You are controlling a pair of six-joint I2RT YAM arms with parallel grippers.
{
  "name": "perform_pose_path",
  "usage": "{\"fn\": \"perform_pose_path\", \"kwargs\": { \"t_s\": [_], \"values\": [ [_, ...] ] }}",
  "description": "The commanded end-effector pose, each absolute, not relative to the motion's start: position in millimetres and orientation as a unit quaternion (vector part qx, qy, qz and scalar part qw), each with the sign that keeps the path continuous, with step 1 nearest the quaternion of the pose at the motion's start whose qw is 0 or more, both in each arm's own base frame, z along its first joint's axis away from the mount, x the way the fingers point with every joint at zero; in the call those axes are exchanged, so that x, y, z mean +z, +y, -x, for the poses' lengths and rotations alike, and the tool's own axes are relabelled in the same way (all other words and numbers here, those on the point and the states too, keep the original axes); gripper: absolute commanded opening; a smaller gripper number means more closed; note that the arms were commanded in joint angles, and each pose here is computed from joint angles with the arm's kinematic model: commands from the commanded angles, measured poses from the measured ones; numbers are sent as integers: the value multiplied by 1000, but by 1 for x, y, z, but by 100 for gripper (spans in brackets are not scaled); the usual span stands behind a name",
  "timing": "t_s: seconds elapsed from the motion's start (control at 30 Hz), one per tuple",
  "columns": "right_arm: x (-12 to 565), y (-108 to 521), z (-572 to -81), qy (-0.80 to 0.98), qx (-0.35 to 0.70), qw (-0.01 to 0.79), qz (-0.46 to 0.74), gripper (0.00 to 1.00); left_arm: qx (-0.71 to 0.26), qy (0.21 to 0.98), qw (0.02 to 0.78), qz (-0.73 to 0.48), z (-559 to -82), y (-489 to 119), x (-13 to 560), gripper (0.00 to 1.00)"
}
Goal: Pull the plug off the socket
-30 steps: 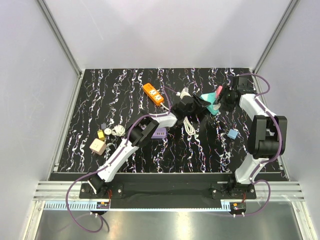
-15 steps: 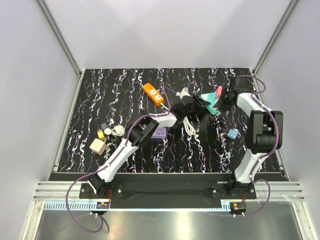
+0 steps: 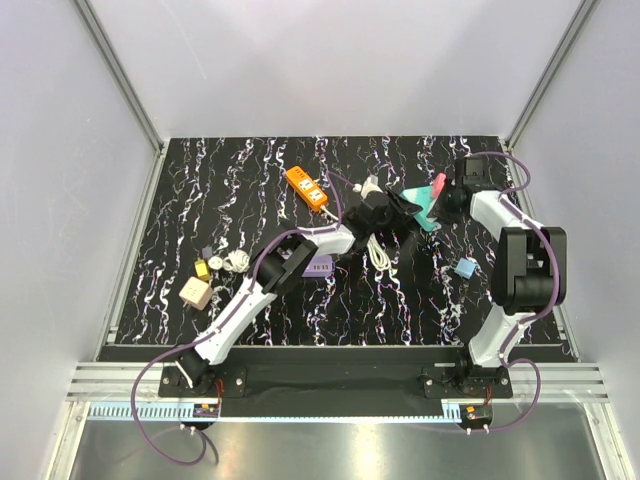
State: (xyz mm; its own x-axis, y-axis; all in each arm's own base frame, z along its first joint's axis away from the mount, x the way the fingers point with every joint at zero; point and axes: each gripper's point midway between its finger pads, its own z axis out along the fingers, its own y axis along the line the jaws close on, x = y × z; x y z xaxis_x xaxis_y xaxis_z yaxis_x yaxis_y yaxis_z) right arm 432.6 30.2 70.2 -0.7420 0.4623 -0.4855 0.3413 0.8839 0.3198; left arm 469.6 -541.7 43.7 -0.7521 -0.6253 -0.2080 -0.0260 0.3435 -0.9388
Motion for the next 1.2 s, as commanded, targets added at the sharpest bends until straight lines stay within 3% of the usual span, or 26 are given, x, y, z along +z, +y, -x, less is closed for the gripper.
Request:
{"fn": "perform_pose_path", "kwargs": {
  "t_s": [0.0,0.43,0.8,1.17],
  "values": [
    [111,6,-447,893,66,374,-243,0,-471,798,307,219,-474,-521,25,0],
    [148,-2,-461,862,64,437,-247,0,-477,786,319,228,-473,-518,26,0],
    [187,2,-444,860,72,452,-228,0,-478,785,320,231,-473,-518,26,0],
    [153,1,-463,877,61,411,-242,0,-444,803,331,221,-473,-512,28,0]
  ]
}}
